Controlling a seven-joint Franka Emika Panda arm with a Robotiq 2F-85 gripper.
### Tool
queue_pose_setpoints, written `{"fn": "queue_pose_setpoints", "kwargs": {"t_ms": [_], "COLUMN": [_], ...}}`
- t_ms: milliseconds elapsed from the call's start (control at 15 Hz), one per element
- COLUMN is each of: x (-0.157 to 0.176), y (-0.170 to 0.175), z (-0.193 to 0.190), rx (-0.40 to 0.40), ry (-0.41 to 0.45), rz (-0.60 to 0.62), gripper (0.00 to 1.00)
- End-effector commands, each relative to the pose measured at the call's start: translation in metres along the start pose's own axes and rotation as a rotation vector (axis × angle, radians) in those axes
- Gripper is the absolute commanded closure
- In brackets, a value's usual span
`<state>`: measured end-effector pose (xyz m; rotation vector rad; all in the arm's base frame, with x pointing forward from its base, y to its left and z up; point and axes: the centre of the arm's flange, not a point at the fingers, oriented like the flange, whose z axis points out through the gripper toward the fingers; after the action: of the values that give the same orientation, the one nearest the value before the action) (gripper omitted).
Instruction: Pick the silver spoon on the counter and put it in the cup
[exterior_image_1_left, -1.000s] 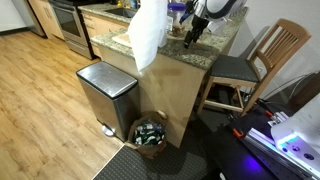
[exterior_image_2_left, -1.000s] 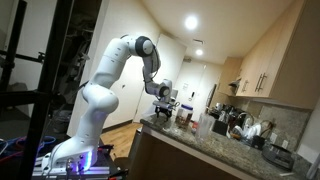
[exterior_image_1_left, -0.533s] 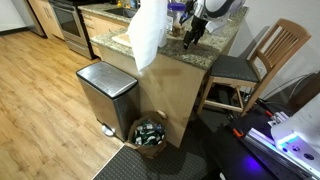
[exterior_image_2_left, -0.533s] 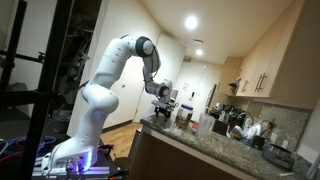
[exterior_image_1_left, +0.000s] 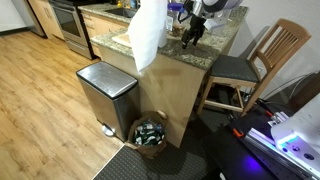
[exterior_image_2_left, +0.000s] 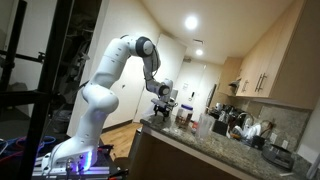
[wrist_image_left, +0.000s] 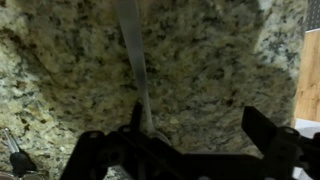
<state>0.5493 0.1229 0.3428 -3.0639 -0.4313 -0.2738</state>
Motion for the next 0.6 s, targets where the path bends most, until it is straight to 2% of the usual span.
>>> {"fn": "queue_pose_setpoints", "kwargs": {"t_ms": [0,67,267,533], "x": [0.0041,0.0046,0.0024,-0.0009], "y": [0.0018,0.0018,-0.0008,-0.0028], "z": [-0.0013,-0.0018,-0.0022,-0.0032], "rx": [0.016,-0.017,-0.005,-0.021], "ry": [0.025,0.027,0.013,-0.051], "rz": [-0.024,-0.009,-0.011,0.033], "gripper": [0.0,0.0,0.0,0.0]}}
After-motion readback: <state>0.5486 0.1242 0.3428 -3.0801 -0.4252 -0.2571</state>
